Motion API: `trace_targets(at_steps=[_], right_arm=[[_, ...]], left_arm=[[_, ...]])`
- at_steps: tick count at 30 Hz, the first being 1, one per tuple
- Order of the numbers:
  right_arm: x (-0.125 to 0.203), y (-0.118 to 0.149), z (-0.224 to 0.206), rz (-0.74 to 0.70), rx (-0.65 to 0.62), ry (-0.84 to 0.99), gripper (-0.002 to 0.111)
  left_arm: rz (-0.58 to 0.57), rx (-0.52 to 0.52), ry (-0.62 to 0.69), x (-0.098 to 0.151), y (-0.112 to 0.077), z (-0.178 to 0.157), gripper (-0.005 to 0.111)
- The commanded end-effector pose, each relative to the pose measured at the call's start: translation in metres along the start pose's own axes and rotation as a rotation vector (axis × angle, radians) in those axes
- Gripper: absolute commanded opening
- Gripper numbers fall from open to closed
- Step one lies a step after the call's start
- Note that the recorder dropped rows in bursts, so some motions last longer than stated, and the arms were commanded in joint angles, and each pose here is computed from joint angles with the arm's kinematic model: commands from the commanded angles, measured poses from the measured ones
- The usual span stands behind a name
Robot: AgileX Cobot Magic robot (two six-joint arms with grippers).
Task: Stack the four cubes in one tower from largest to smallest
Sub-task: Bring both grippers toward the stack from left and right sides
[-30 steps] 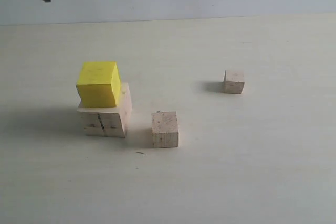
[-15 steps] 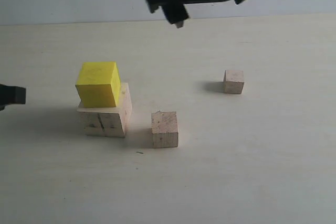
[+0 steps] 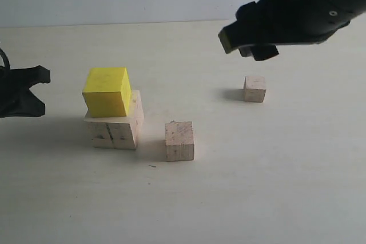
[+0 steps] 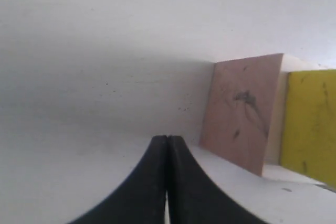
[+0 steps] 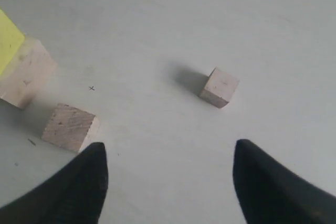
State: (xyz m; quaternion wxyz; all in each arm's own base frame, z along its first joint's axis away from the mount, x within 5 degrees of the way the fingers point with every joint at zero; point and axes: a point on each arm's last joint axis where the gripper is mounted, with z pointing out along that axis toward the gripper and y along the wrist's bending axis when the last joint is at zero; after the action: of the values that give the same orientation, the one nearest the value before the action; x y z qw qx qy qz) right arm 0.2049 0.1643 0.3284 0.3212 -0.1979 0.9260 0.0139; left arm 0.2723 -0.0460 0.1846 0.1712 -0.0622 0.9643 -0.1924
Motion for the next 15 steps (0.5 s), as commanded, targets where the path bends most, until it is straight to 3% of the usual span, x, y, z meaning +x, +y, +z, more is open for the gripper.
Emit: trace_targets(at_steps=[1,7,11,15], right_arm=[[0.019,-0.004,0.005,-0.019,-0.009,0.006,0.046],[0.039,-0.002,0.020,-0.027,-0.029,0.022,0.023],[0.048,0.001,0.028,-0.025,-0.053,0.031,0.015],[0.051,0.002,0.030,-0.018,-0.063,0.039,0.015]], left_arm=[[-0.004,0.132,0.058,-0.010,0.001,0.020,0.000],[-0.002,0.217,0.134,-0.009,0.000,0.041,0.000],[-0.018,0.225,0.149,-0.009,0.002,0.048,0.000],[-0.039,0.282,0.178,-0.008,0.000,0.056,0.000]])
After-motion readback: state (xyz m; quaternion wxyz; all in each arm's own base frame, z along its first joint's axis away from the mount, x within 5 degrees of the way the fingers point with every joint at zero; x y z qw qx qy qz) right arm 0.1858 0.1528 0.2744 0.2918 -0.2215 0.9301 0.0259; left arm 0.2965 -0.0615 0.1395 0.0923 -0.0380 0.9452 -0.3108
